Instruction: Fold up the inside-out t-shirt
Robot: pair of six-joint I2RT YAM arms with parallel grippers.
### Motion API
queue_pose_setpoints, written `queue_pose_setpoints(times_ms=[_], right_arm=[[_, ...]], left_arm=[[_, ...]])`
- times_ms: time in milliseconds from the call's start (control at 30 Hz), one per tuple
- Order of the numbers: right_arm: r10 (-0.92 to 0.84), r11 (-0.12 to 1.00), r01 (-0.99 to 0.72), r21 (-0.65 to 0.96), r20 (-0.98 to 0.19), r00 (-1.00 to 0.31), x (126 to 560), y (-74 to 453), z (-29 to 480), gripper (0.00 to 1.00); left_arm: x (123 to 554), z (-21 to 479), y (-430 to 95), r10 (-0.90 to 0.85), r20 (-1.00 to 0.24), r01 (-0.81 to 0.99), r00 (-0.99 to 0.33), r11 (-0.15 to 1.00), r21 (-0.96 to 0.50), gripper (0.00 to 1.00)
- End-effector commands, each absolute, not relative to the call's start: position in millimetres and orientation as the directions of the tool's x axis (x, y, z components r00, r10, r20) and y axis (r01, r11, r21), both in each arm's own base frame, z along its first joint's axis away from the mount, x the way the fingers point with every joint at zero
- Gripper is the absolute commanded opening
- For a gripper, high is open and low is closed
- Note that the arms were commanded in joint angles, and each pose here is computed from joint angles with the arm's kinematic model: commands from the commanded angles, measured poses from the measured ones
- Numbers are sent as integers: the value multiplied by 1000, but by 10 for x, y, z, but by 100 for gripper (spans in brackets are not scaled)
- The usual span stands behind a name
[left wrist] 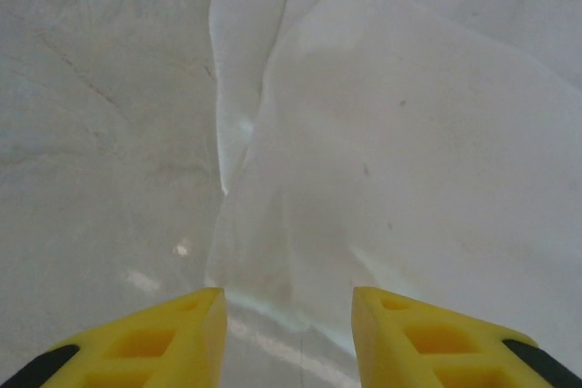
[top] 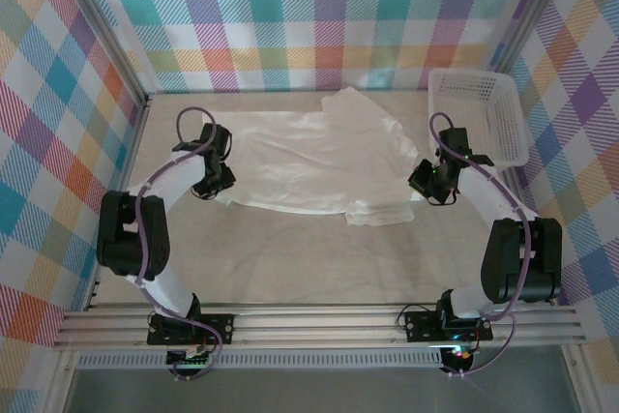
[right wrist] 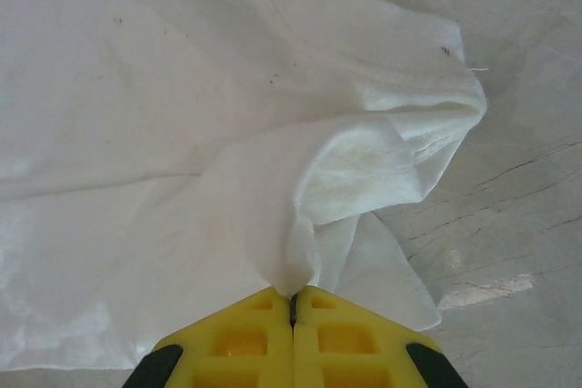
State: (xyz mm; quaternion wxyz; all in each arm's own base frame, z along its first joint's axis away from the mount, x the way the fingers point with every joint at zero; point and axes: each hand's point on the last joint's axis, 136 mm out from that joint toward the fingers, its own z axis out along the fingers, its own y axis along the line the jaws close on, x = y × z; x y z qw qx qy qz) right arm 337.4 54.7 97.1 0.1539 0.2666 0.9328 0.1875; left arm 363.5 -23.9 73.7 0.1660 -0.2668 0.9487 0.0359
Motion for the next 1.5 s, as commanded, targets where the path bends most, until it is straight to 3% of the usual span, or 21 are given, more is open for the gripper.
queue_pose_setpoints(times_ms=[0, 233, 667, 867, 900, 1000, 1067, 1467], right_arm=[[544, 791, 417, 448, -203, -814, 3399, 551, 1048, 0], [545, 796, 416, 439, -221, -809, 3390, 520, 1097, 0], [552, 800, 402, 445, -285, -784, 3514, 471, 1373, 0], [555, 800, 404, 444, -290, -779, 3504, 462, 1372, 0], [555, 799, 402, 448, -288, -780, 3509, 470, 1373, 0], [556, 793, 398, 461, -281, -782, 3530, 497, 1372, 0], [556, 790, 396, 468, -278, -783, 3540, 511, 1372, 0], [559, 783, 399, 478, -260, -787, 3510, 539, 1323, 0]], left_arm=[[3712, 695, -184, -472, -322, -505, -821, 863, 21, 37], [3728, 758, -106, -459, -331, -502, -824, 863, 54, 1], [3650, 1393, 206, -473, -445, -552, -760, 832, 60, 0], [3590, 1333, 78, -491, -421, -518, -762, 853, -59, 0], [3596, 1299, 27, -494, -409, -507, -767, 858, -83, 2], [3578, 1172, -41, -503, -368, -503, -782, 858, -102, 34], [3564, 1087, -31, -504, -354, -509, -788, 856, -87, 44], [3270, 789, 124, -559, -328, -593, -762, 805, 6, 47]])
